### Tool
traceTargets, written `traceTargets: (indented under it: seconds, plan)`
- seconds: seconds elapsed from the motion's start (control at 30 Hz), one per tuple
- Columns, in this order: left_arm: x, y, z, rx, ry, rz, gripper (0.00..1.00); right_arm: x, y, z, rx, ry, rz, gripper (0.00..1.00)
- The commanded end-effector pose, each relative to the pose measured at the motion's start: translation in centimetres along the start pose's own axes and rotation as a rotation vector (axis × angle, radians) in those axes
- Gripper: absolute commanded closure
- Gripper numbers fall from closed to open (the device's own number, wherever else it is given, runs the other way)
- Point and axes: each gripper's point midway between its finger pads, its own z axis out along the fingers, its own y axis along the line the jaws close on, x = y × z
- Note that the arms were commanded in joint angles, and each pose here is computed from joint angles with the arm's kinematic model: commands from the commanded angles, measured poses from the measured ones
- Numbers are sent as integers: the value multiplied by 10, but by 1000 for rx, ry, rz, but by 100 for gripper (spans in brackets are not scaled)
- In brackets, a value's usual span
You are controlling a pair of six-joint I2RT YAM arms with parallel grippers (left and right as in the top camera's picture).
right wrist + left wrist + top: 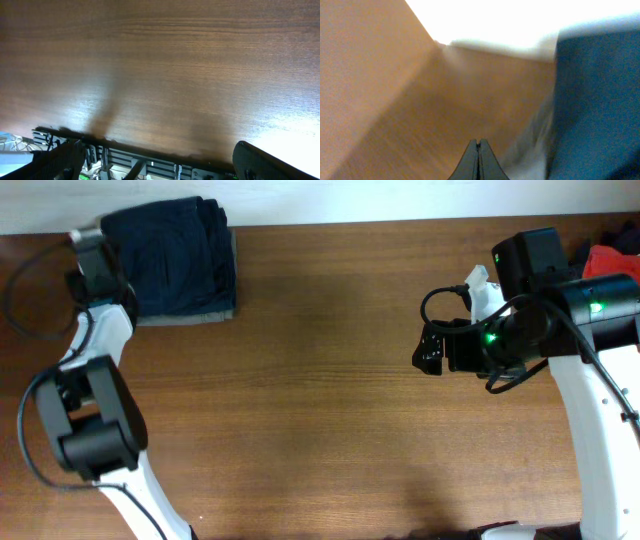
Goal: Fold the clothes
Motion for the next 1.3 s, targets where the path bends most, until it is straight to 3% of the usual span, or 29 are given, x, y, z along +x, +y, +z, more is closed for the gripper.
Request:
traceTargets:
  seconds: [0.0,0.2,0.57,0.93,1.07,1.27]
  plan:
    - [-52,0,-34,43,-110,-75,99,1,-3,1,14,5,-8,1]
    - [-48,-39,-32,217,-117,-93,99,1,-3,1,14,6,-7,1]
    - [-7,-79,20,249,-167,-131,99,1,-3,1,14,6,-7,1]
    - [84,-133,57,377,93,-22,99,1,-3,1,14,6,-7,1]
    - [56,-123,45,375,69,-31,99,2,-3,1,15,8,-10,1]
    - [-42,-89,0,367,-97,-87,99,3,-4,4,17,20,-22,2]
